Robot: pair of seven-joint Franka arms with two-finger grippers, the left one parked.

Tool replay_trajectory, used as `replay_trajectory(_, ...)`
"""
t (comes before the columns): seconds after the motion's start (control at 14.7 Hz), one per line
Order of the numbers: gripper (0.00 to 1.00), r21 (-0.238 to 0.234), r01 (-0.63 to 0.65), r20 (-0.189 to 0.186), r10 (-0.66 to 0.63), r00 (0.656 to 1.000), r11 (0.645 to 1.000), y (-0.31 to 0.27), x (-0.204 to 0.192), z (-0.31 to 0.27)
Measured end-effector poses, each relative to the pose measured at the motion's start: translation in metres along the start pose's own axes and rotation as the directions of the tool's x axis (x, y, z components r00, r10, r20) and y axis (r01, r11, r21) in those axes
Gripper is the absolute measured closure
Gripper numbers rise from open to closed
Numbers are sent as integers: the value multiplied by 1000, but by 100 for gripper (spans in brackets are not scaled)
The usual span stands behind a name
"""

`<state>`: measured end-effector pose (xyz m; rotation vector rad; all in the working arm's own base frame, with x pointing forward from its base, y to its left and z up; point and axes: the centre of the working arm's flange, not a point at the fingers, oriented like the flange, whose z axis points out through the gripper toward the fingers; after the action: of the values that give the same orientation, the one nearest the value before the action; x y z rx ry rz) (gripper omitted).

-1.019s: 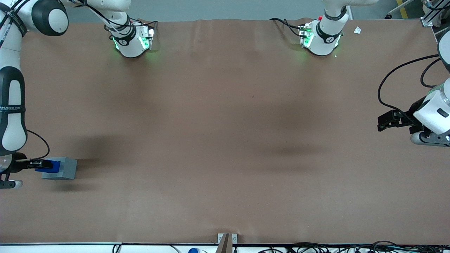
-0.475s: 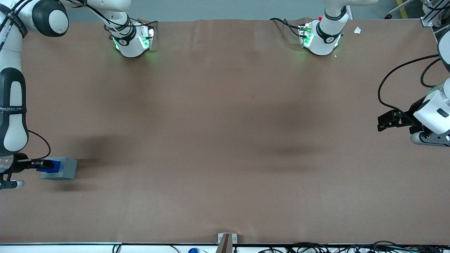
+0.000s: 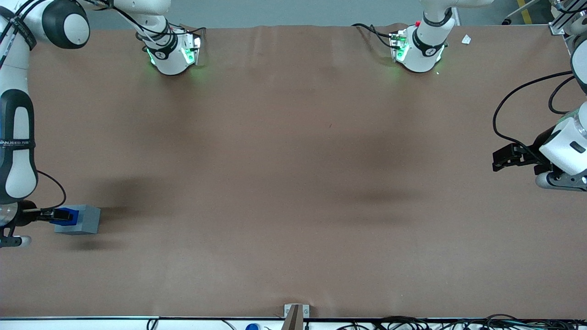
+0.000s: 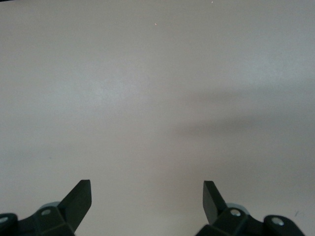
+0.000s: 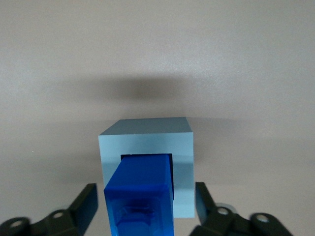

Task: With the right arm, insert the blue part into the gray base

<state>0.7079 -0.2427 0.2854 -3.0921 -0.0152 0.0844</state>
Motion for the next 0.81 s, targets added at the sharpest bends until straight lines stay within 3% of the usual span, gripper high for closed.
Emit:
replay_trajectory(0.07, 0, -1, 0, -2, 0, 1000, 1000, 0, 0, -1)
replay_trajectory(0.34, 0, -4, 8, -18, -8, 1000, 1000, -2, 2, -19)
replay_trajectory(0.68, 0, 32, 31, 30, -32, 999, 999, -37, -31, -110)
replay_trajectory(0.81, 0, 35, 16, 33, -17, 999, 999, -61, -55, -145)
